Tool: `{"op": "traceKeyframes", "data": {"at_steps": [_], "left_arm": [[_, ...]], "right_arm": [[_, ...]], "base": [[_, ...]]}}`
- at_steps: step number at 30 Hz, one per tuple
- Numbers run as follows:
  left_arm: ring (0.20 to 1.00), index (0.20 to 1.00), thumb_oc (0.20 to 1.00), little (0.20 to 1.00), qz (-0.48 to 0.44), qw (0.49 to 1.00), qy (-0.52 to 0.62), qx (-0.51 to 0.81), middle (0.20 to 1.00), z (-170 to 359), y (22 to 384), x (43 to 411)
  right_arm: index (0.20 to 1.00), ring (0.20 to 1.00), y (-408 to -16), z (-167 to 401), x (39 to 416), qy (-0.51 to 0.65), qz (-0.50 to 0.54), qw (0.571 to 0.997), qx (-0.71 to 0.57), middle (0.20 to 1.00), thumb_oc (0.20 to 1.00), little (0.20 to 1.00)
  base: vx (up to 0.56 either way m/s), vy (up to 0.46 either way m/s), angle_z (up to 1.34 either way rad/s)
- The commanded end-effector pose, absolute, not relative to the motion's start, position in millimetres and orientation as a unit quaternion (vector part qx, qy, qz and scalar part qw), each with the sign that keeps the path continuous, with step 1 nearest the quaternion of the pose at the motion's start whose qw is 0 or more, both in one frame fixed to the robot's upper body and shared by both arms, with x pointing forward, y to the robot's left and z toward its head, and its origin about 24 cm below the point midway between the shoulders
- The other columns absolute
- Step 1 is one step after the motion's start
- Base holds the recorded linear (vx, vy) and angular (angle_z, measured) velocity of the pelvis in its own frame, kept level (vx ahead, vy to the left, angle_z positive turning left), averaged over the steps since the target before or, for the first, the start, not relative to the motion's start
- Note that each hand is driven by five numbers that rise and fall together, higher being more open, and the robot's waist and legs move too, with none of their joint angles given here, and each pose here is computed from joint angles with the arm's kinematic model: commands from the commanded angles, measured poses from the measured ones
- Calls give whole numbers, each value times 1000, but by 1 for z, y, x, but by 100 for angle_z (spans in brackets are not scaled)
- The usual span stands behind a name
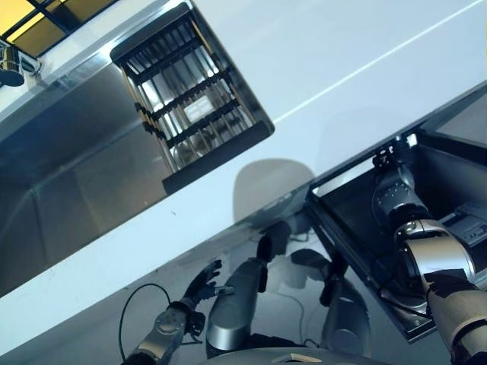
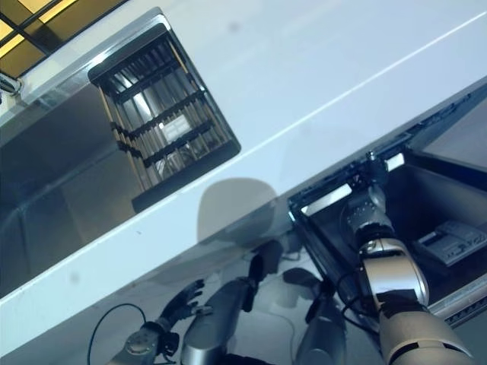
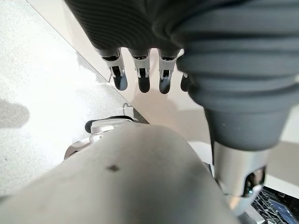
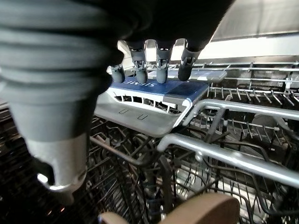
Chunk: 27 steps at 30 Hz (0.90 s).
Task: Pick up plates and place into dishwasher.
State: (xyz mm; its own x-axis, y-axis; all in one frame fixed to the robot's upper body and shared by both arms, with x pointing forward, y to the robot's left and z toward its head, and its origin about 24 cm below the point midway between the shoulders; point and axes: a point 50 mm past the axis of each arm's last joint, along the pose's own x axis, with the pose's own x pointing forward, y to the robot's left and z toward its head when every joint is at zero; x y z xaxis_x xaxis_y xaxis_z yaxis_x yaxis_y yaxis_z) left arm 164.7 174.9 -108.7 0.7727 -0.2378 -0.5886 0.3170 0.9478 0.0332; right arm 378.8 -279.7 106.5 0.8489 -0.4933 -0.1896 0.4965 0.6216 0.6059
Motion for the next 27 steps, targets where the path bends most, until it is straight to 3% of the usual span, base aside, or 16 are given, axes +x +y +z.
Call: {"op": "traceKeyframes", "data": {"at_steps": [1,13,27], "left_arm": [[1000,1000,1000,1000,-135,933,319,95,1000,-108,205,151],[1000,1000,1000,1000,-123,936,316,91,1000,-110,208,146],[1000,1000,1000,1000,-22,949,314,36,1000,-113,224,142]], "right_arm": [[1000,1000,-252,197,404,-135,-148,923,328,1000,1000,1000],[1000,1000,-275,170,389,-136,-215,910,329,1000,1000,1000],[1000,1000,-284,77,324,-92,-343,876,326,1000,1000,1000]], "base": [[0,0,0],[0,0,0],[16,-13,-6]]}}
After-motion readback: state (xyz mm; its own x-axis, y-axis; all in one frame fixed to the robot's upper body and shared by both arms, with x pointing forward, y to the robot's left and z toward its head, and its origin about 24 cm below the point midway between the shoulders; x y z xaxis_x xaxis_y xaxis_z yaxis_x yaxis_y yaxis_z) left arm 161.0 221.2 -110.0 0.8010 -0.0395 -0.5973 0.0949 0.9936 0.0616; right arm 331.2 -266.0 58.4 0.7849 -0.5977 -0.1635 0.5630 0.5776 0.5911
